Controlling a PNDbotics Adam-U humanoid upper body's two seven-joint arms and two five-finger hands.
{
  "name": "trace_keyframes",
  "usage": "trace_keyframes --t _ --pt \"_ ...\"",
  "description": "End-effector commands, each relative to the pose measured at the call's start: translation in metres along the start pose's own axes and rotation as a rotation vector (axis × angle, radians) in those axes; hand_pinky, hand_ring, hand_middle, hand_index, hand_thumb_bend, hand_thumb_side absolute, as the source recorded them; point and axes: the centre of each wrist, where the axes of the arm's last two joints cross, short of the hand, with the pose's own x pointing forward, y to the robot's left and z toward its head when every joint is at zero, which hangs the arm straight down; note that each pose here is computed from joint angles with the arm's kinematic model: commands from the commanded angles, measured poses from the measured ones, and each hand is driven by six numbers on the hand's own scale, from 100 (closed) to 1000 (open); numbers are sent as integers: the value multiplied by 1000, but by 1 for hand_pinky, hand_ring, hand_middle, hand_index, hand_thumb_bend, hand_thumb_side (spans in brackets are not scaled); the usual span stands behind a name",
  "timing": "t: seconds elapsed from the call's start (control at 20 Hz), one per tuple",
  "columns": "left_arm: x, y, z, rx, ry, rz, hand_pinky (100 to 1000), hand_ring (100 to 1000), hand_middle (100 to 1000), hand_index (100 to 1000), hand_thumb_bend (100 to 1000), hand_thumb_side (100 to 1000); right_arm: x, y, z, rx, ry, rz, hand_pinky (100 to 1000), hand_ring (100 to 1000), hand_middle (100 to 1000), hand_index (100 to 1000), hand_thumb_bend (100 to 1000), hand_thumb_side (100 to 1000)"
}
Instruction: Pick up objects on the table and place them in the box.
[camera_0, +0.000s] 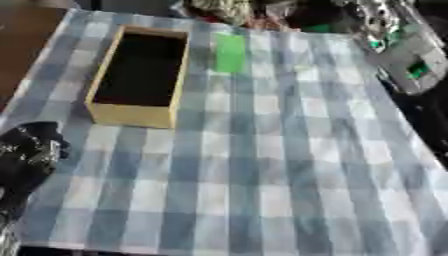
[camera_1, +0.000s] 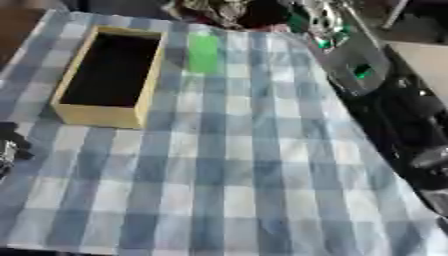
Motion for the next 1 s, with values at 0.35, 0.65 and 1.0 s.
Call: trace_keyframes --t 0.35,0.65,1.0 --pt "10 3 -4 -29 -29 -29 536 562 499 658 100 248 -23 2 -33 122 81 81 903 1000 901 983 493 103" --pt "11 1 -6 -47 -33 -32 536 563 500 658 100 248 -45 5 -41 133 181 89 906 1000 895 983 503 128" --pt "12 0 -7 -58 -35 -32 536 562 500 659 100 247 -82 18 -38 122 344 65 906 1000 890 983 508 145"
